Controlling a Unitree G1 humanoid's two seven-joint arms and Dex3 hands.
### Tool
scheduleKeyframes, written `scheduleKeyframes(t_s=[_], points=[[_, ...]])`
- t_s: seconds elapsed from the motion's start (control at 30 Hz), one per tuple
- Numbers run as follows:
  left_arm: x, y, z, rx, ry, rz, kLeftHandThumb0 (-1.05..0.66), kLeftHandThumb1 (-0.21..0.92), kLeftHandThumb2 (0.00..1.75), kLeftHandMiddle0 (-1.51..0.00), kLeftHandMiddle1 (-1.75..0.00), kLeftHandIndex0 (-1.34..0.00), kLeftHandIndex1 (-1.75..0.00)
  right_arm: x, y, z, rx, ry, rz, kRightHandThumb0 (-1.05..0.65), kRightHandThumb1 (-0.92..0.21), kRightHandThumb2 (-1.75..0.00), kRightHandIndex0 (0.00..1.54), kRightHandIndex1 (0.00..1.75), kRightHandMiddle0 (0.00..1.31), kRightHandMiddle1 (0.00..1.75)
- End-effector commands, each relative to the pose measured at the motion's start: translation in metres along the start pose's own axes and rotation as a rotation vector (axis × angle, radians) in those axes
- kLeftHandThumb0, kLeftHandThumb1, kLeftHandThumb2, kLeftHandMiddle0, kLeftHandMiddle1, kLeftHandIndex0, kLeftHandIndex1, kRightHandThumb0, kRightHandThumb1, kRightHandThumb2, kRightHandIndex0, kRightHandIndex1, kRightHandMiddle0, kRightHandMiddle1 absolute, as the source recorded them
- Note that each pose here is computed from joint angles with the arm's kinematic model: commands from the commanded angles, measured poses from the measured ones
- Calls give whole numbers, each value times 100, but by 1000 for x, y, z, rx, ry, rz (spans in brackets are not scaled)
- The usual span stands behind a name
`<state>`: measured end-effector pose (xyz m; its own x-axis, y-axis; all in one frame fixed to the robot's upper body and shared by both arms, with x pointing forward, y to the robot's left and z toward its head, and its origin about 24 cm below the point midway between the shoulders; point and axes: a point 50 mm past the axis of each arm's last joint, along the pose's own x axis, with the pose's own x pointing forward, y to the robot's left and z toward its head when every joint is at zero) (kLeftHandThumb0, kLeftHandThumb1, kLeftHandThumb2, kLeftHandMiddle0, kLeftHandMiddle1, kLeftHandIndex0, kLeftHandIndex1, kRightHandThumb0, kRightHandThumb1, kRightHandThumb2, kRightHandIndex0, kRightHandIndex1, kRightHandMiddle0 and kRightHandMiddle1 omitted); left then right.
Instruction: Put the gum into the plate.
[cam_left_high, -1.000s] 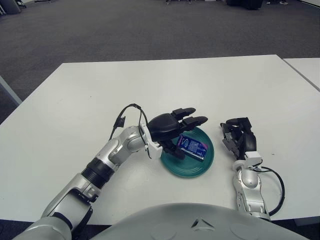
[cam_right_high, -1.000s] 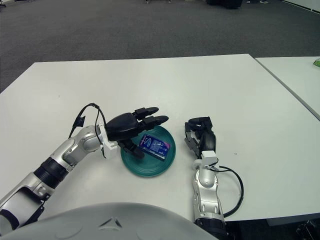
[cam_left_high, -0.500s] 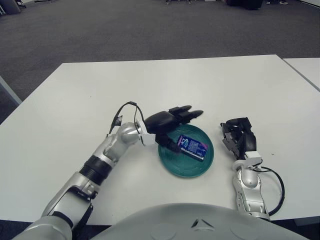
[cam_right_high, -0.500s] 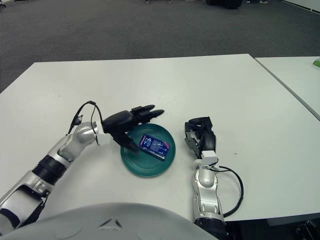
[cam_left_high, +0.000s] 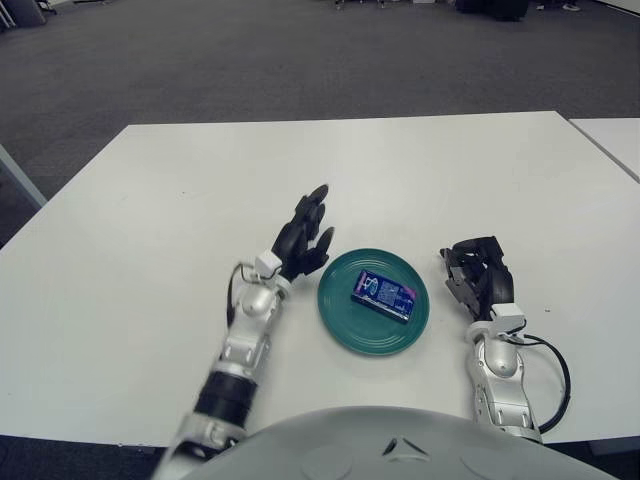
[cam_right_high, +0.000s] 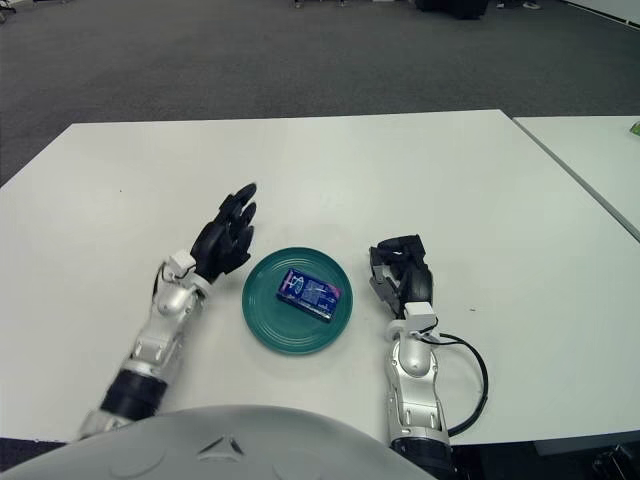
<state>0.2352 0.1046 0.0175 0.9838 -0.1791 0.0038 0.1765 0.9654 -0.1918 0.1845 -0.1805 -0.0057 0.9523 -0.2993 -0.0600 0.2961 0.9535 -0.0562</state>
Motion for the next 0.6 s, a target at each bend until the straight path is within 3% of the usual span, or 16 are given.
scheduleKeyframes(t_s=[0.0, 0.1, 0.23, 0.57], points=[[-2, 20, 2, -52, -10, 154, -100, 92, 89, -48, -17, -29, -119, -17, 0, -30, -5, 183, 0, -35, -92, -48, 49, 87, 23, 170], [-7, 27, -4, -81, 6, 207, -96, 92, 91, -48, -46, -39, -125, -18, 1, -29, -7, 182, 4, -35, -92, -48, 48, 87, 23, 171], [-11, 32, -8, -76, 7, 237, -93, 92, 92, -49, -65, -43, -128, -18, 1, -29, -9, 184, 8, -35, -92, -49, 47, 86, 22, 171], [-37, 49, -18, -8, 18, 265, -89, 92, 92, -50, -74, -44, -125, -19, -1, -29, -12, 184, 9, -35, -92, -50, 48, 86, 21, 173]])
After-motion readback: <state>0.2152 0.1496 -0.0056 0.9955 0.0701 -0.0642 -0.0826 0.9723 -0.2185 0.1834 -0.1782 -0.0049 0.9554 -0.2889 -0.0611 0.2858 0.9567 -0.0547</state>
